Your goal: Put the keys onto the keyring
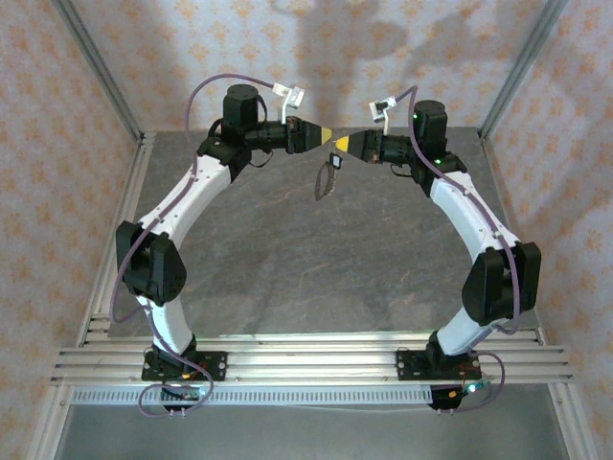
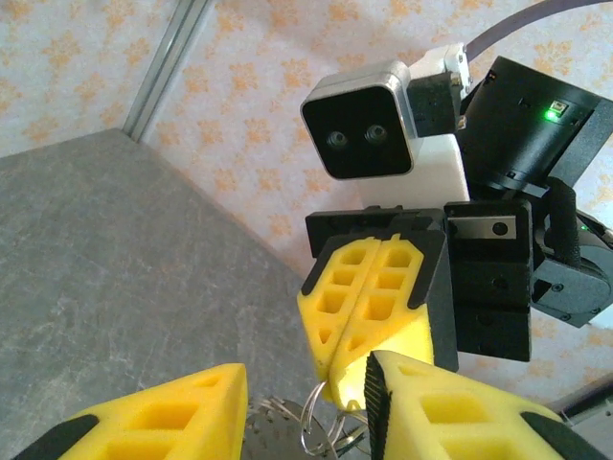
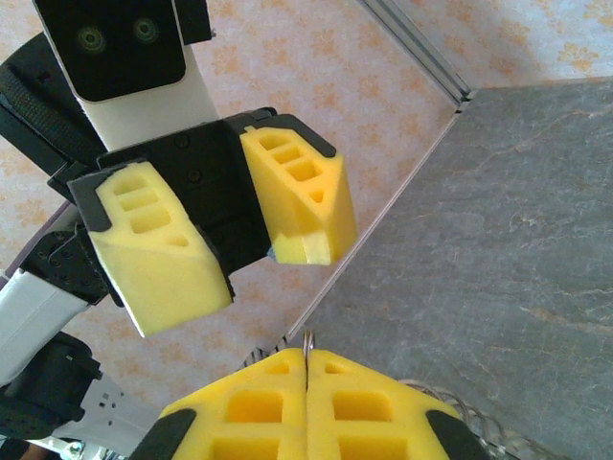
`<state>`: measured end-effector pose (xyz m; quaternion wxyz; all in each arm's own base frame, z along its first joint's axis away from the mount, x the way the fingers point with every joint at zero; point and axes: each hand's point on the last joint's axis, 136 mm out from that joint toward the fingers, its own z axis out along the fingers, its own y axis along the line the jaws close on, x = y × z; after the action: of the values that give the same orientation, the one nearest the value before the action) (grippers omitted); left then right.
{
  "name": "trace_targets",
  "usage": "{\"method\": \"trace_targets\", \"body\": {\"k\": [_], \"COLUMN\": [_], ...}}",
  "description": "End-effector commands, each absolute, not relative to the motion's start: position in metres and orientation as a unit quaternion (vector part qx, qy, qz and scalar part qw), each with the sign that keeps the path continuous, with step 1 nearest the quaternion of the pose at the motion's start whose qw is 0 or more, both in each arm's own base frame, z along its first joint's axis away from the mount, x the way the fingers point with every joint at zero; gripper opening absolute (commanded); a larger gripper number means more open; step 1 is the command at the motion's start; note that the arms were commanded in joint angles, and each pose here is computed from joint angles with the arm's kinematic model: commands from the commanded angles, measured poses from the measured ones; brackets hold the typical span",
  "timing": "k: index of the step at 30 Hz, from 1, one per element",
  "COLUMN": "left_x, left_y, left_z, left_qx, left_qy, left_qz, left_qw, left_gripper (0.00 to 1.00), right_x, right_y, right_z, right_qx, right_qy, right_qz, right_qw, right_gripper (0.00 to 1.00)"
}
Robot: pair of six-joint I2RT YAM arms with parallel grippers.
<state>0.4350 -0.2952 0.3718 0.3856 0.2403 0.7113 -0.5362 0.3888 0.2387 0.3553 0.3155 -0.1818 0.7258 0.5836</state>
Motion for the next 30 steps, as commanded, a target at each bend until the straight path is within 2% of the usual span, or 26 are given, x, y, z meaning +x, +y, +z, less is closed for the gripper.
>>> {"method": "trace_targets", "body": {"k": [1,10,30], "left_x": [0.430,0.423,0.416], "left_y": [-0.296,-0.300,-0.314], "left_z": [0.382,0.374,0.368], "left_qx": [0.262,0.275,0.292], "left_qy": [0.698,0.697,0.695], "left_qz": [-0.545,-0.551,-0.555], "left_qw": [0.385,0.369,0.353], "left_gripper": [0.36,0.28,0.27], "right_x": [0.389,0.391,0.395], "right_y": [0.238,0.237,0.237], "right_z": [0.378,0.379,0.377], "right_qx": [-0.212,-0.207,-0.197], "right_qy": [0.703,0.703,0.702], "right_qz": [0.586,0.585,0.587], "right_qw": [0.342,0.347,0.351], "right_gripper": [0.00,0.00,0.00]}}
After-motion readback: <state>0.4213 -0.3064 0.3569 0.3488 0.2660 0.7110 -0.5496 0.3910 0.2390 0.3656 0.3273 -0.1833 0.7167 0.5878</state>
